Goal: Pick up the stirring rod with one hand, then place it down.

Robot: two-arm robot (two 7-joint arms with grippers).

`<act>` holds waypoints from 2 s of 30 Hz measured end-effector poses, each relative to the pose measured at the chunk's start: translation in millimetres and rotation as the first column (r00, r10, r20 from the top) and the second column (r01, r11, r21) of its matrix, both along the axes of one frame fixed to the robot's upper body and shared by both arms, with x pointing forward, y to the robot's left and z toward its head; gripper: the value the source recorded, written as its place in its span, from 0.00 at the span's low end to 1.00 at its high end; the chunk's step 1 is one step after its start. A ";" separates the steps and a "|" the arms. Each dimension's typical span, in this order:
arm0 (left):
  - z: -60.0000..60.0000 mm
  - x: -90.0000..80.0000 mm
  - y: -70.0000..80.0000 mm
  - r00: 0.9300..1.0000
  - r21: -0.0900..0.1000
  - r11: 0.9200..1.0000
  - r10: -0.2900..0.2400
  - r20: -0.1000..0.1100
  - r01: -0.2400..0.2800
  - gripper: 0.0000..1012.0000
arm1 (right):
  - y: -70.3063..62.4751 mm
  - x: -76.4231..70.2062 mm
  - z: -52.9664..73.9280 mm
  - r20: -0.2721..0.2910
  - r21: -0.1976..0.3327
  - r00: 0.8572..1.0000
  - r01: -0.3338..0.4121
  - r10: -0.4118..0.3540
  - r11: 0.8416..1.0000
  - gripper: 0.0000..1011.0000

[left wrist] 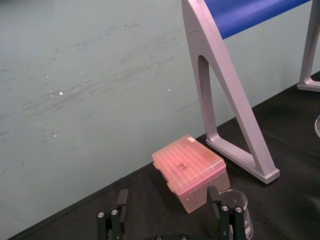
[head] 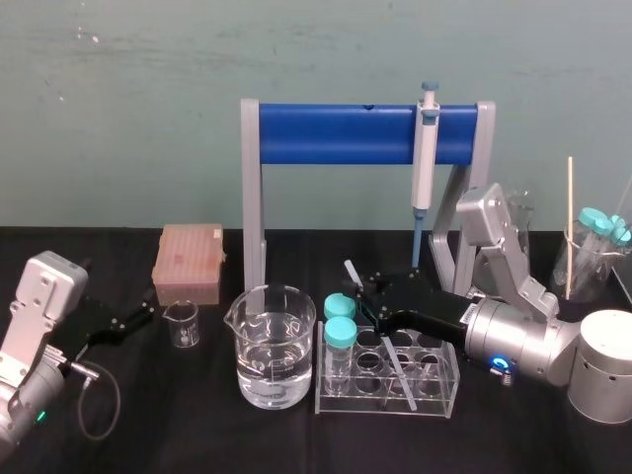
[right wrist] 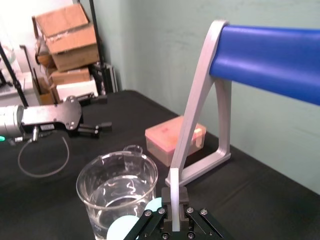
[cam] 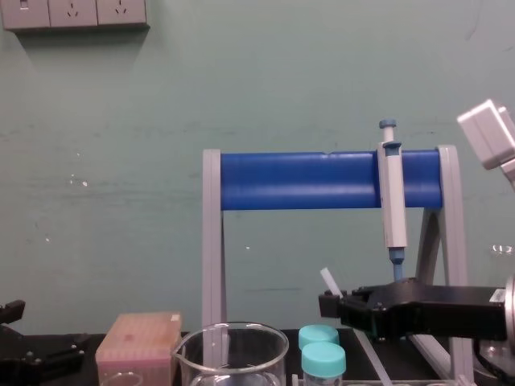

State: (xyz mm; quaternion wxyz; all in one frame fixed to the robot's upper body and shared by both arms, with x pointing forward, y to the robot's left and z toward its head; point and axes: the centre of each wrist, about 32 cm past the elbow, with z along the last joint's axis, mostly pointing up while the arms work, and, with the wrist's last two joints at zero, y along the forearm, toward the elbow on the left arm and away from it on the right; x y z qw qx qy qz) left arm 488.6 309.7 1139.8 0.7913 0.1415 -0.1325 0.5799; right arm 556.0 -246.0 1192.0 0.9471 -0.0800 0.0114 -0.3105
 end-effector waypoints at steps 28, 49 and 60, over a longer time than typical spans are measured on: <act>0.0 0.0 0.0 1.000 0.000 1.000 0.000 0.000 0.000 0.99 | -20.8 -31.9 13.7 0.259 0.255 0.957 0.060 -0.128 0.965 0.07; 0.0 0.0 0.0 1.000 0.000 1.000 0.000 0.000 0.000 0.99 | -49.8 -26.9 41.2 0.335 0.290 0.901 0.181 -0.277 0.940 0.07; 0.0 0.0 0.0 1.000 0.000 1.000 0.000 0.000 0.000 0.99 | -49.5 -29.3 39.3 0.326 0.288 0.905 0.179 -0.272 0.941 0.07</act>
